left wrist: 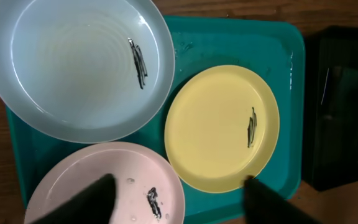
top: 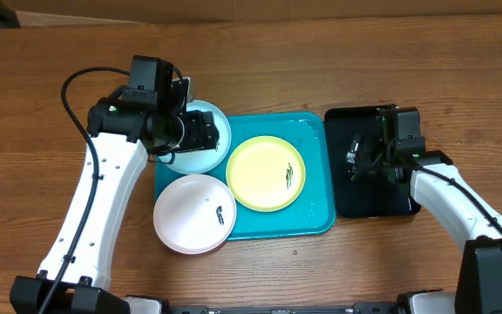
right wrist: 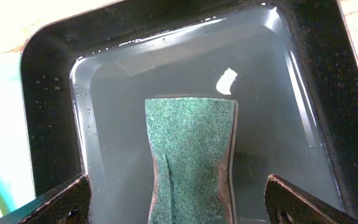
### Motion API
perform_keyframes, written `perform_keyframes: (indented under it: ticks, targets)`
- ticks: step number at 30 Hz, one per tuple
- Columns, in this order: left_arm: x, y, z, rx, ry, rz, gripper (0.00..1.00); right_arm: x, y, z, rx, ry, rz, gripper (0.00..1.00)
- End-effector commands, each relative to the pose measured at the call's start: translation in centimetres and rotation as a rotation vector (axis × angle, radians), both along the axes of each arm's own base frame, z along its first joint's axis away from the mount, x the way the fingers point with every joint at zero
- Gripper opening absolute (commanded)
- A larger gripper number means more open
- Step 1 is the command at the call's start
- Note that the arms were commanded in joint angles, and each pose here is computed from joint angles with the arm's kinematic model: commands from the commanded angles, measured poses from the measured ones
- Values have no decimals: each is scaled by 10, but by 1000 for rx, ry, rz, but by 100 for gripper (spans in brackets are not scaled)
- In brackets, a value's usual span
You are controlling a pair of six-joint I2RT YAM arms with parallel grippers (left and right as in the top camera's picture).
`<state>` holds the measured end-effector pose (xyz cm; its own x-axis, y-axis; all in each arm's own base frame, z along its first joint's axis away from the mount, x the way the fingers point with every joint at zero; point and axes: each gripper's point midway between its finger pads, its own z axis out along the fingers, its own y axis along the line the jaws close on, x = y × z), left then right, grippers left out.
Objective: Clean dirty plates on tray and stack at the side
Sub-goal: 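Move left gripper to the yellow plate's left rim and grip it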
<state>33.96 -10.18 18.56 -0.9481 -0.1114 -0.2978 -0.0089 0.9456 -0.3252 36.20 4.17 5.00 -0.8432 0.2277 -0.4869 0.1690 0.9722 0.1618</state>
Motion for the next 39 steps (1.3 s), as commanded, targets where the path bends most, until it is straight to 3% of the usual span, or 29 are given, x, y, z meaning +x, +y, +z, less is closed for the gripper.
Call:
perform_keyframes:
  ticks: [1,7,13,19,26,39]
  targets:
    - [-14,-19,-14,-16,58,0,47,0,-1,-2,-8,2,3,91]
    - [-25,-39,-65,79,51,-29,58,0,2,-2,6,2,12,93]
    - [-25,-39,-89,107,41,52,46,-1,4,-2,13,7,16,93]
    - [-20,-42,-116,109,54,57,45,-1,4,-2,13,7,17,93]
    - [-24,-41,-152,139,151,64,37,-1,4,-2,13,7,16,93]
    - [-22,-37,-170,174,174,72,30,-2,4,-3,13,10,16,93]
